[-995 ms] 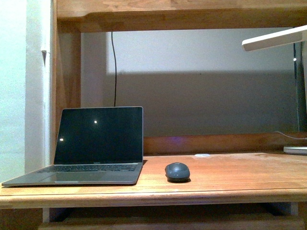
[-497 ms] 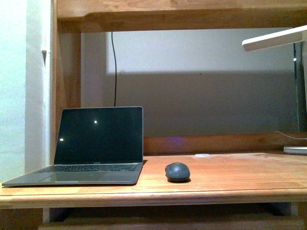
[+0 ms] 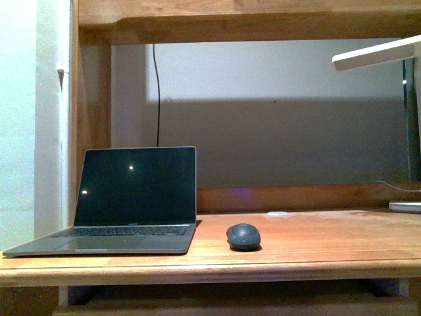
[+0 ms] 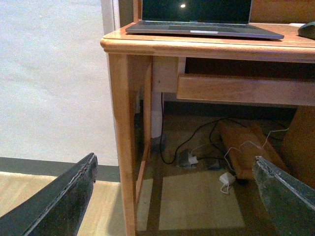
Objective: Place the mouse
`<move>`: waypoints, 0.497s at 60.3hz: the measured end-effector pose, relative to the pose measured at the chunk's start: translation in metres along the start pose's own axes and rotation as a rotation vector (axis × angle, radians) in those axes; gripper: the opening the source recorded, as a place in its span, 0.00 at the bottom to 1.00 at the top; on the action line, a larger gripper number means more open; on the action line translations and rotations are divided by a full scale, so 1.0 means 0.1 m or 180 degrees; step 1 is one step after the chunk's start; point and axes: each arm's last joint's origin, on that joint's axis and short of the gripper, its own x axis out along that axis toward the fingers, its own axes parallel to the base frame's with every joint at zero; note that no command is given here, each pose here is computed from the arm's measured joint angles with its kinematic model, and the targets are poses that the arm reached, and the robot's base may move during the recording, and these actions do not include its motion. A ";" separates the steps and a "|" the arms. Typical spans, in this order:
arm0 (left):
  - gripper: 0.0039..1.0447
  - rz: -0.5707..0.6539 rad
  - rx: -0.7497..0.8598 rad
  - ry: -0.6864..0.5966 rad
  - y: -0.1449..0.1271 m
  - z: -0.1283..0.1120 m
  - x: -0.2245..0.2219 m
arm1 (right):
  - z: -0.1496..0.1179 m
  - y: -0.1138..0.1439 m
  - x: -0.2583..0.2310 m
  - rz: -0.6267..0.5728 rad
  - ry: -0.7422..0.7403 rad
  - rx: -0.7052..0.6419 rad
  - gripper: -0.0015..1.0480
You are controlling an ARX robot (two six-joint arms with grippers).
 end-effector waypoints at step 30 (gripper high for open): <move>0.93 0.0001 0.0000 0.0000 0.00 0.00 0.00 | 0.00 0.00 0.00 0.0000 0.0000 0.0000 0.93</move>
